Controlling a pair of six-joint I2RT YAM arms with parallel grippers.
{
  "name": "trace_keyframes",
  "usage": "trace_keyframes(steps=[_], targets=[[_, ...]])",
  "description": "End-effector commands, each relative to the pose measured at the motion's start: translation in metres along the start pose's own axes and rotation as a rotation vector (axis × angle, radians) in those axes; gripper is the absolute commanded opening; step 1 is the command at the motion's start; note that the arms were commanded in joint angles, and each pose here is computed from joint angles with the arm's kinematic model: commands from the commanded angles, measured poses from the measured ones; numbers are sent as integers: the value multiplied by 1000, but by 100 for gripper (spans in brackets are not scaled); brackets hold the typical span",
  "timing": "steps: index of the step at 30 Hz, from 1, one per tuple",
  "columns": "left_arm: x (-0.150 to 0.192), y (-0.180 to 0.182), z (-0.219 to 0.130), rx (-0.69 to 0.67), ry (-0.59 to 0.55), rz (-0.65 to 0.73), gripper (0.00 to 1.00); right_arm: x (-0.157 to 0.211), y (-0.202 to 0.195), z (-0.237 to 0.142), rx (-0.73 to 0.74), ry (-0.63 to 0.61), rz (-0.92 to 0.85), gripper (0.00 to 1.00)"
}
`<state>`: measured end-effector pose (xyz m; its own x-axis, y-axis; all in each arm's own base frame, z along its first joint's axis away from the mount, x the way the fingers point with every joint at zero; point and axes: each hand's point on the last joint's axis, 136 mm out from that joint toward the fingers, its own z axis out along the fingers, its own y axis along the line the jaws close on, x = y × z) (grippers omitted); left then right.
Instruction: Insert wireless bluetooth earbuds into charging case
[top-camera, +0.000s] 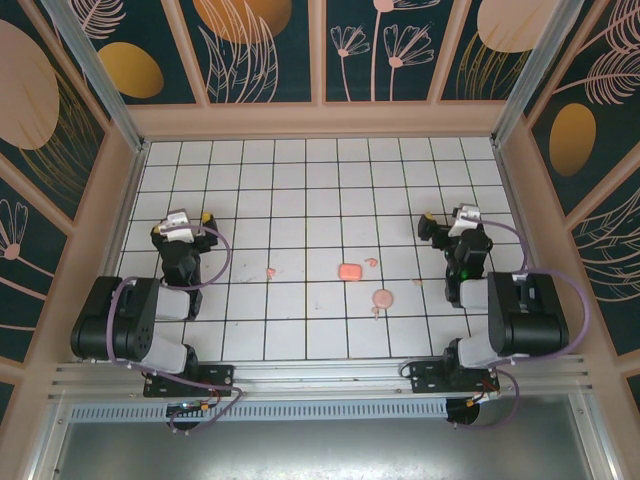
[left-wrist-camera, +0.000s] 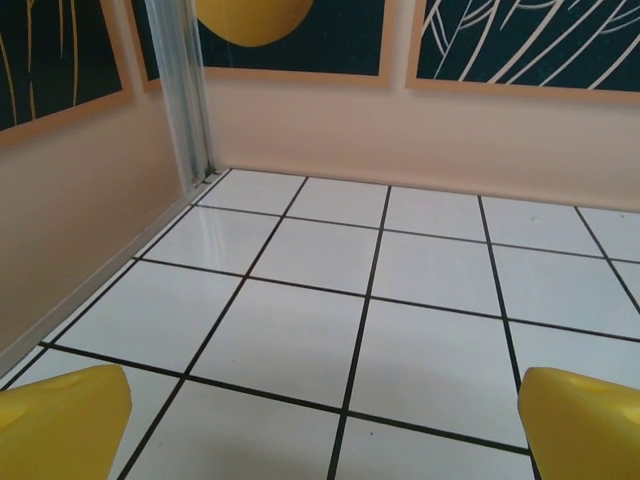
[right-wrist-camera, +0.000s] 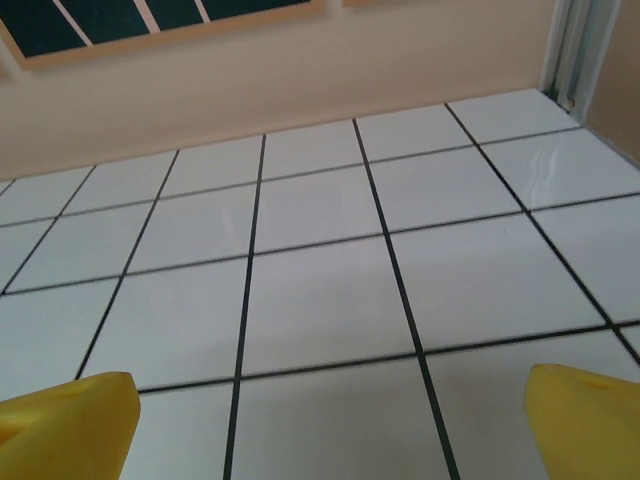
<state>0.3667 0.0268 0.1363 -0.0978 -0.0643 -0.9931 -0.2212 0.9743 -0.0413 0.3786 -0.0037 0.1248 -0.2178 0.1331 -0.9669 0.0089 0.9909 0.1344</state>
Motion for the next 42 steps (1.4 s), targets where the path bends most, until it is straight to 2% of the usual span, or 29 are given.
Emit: trace_keyframes(steps=[1, 6, 11, 16, 22, 27, 34, 42], targets=[[-18, -3, 9, 3, 32, -10, 97, -19, 0, 2, 11, 61, 0, 99], [-25, -19, 16, 64, 163, -55, 87, -31, 20, -7, -62, 223, 64, 99], [-27, -69, 6, 299, 303, -156, 72, -29, 30, -25, -25, 468, 175, 99], [-28, -116, -18, 410, 378, -173, 71, -16, 62, -53, -30, 664, 204, 99], [3, -156, -45, 495, 571, -165, 66, 17, 113, -89, -68, 855, 162, 99], [20, -162, -60, 496, 630, -162, 66, 54, 125, -116, -39, 1008, 160, 99], [28, -154, -65, 457, 654, -174, 66, 104, 134, -149, -64, 1230, 135, 81], [36, -152, -65, 447, 670, -183, 67, 118, 138, -158, -3, 1315, 101, 76]])
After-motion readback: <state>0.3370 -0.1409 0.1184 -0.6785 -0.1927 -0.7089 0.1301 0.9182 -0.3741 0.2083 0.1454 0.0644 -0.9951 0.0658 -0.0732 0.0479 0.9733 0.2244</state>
